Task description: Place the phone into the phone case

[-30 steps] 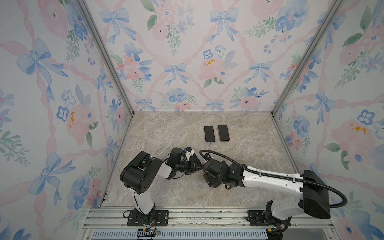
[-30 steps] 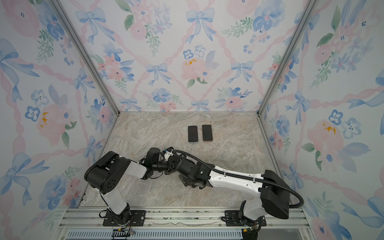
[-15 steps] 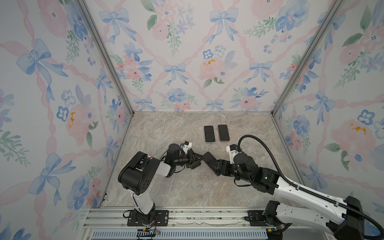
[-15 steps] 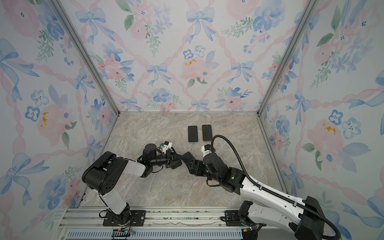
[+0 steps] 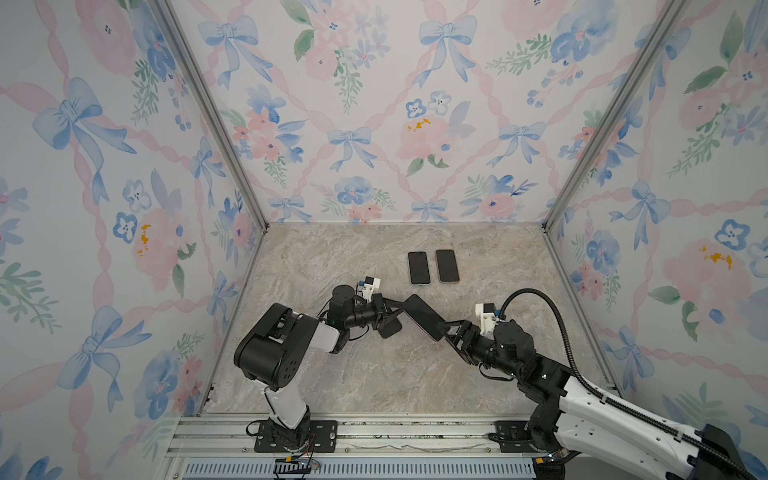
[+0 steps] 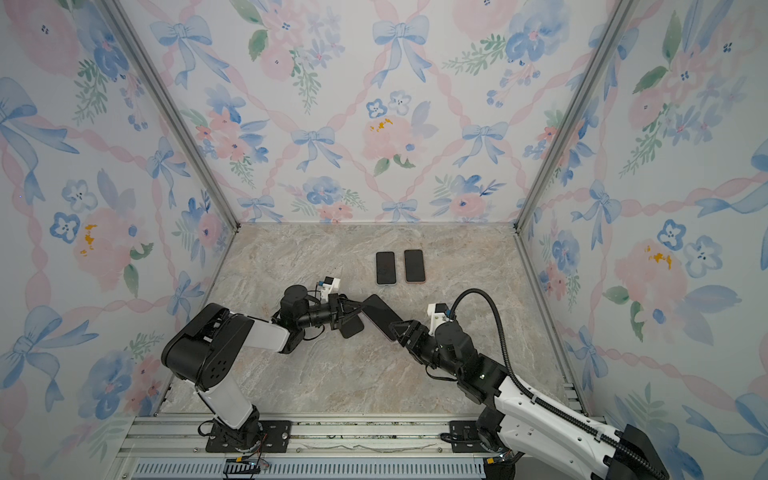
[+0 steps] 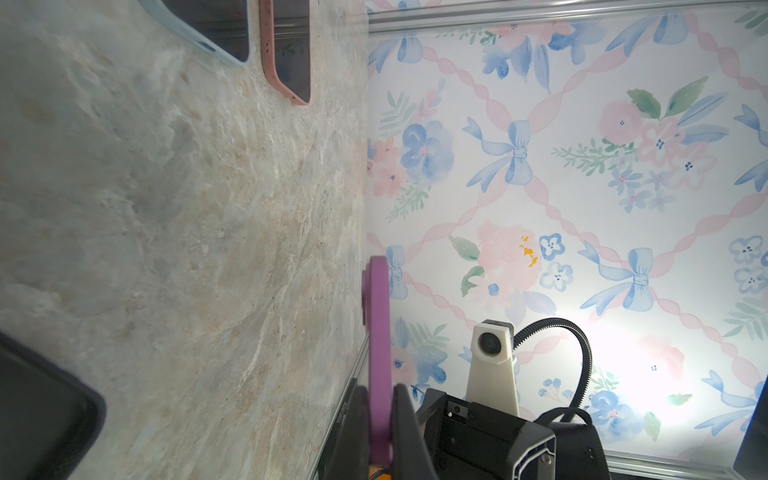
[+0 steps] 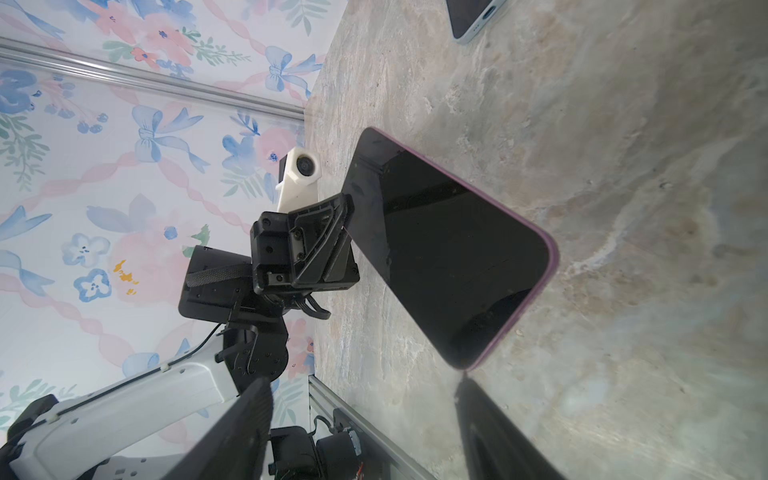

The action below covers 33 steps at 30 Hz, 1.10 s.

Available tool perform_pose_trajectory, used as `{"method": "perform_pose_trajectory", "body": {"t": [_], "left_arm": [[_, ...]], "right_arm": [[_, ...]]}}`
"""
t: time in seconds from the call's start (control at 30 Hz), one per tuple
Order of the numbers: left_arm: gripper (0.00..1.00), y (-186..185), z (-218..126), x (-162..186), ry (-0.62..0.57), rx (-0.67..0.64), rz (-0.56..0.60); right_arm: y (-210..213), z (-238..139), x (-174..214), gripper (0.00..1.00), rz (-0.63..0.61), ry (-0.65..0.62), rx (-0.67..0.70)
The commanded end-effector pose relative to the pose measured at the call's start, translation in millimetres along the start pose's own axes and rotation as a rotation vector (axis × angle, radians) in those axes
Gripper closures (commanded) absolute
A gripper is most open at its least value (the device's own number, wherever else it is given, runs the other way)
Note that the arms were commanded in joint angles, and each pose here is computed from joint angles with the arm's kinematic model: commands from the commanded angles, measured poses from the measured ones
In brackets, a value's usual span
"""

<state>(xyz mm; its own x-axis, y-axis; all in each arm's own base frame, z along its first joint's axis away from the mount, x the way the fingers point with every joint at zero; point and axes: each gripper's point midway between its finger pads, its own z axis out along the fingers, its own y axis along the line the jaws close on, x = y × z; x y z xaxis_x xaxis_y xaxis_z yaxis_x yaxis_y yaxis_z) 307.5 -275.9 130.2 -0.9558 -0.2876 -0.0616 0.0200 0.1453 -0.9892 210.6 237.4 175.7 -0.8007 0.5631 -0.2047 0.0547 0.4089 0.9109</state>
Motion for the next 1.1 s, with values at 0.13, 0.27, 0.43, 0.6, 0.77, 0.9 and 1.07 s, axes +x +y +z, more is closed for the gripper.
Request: {"method": "perform_pose_trajectory", "body": {"t": [0.13,0.27,0.43,0.6,0.77,0.9,1.07], "left_arm": [[1.0,-27,-4,-7,-0.026,0.08,0.05],[1.0,-31,-5,-8,-0.029,0.089,0.054],[1.0,-32,-5,-7,-0.031,0.091,0.052],[1.0,-35,-6,-8,-0.038,0.095,0.051],[1.0,-36,-2,-4,-0.025,0.097,0.052],[1.0,-37,-1,-2,-0.022,0.1,0.051],[1.0,-38,0,0,-0.018,0.105,0.047]], "right_arm": [[8,-3,-9,0.32,0.014,-0.033,-0.058],[-4,-4,-12,0.34,0.028,-0.05,-0.06],[-14,-3,-15,0.35,0.02,-0.07,-0.058],[-21,5,-19,0.35,0.04,-0.074,-0.068],[-25,13,-24,0.37,0.072,-0.069,-0.115],[-20,18,-26,0.48,0.079,-0.066,-0.152],[-22,19,-30,0.58,0.083,-0.076,-0.153]]}}
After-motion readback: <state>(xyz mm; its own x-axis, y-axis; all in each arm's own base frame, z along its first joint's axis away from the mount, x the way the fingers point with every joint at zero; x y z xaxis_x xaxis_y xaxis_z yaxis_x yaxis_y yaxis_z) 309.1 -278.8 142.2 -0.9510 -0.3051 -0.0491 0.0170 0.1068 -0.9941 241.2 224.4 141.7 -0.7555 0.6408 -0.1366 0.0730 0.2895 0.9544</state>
